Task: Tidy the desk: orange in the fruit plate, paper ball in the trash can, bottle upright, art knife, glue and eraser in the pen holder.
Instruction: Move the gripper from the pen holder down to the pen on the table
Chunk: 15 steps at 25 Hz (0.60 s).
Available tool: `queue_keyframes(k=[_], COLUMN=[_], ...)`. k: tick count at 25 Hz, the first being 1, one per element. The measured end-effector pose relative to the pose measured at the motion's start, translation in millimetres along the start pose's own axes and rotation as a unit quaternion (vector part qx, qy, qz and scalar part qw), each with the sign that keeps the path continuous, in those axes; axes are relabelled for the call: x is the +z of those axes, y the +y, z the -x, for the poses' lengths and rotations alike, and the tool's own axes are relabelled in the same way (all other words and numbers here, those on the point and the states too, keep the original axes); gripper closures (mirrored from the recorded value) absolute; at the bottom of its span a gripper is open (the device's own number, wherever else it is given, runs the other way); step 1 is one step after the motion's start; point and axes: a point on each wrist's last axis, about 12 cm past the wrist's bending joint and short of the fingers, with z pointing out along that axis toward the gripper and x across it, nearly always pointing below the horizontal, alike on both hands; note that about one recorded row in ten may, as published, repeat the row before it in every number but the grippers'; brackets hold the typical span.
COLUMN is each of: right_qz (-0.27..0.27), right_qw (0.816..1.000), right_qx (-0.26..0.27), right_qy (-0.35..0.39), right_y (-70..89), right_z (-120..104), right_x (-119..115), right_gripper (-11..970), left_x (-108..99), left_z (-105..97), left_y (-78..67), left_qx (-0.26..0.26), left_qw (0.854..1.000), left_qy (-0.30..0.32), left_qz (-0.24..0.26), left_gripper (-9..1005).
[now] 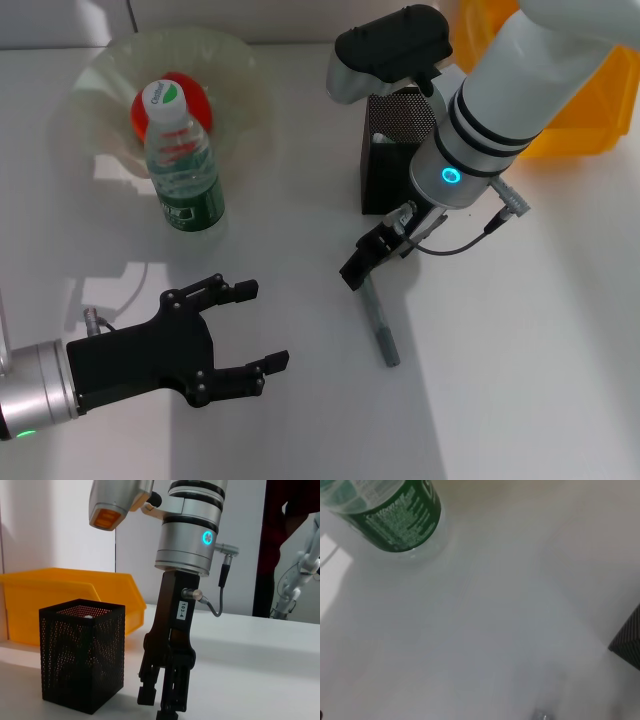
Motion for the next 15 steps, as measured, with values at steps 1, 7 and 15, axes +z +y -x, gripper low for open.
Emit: queue_keyframes(k=[1,7,15], right_qz=[0.000,-0.005,-0.004], right_qw=[1.000,1.000,1.000], right_qx=[0.001,-0.003,-0.003], right_qy=[0.000,0.004,0.006], right_y=[-0.5,-0.3,0.0], right_z=[-0.2,-0.8,-1.0], right_x=[0.5,2.4,2.6], right_gripper=[128,131,303], left_x=[0.0,0.7,0.9], left_z=[0.0,0.4,0.2], left_y=[0.0,0.2,-0.1], left_qx=[0.000,0.001,0.002], left_qw=[1.000,1.000,1.000], left_qy=[0.000,0.000,0.001], left_qz=[0.000,-0.002,-0.003], left_gripper=[136,136,135])
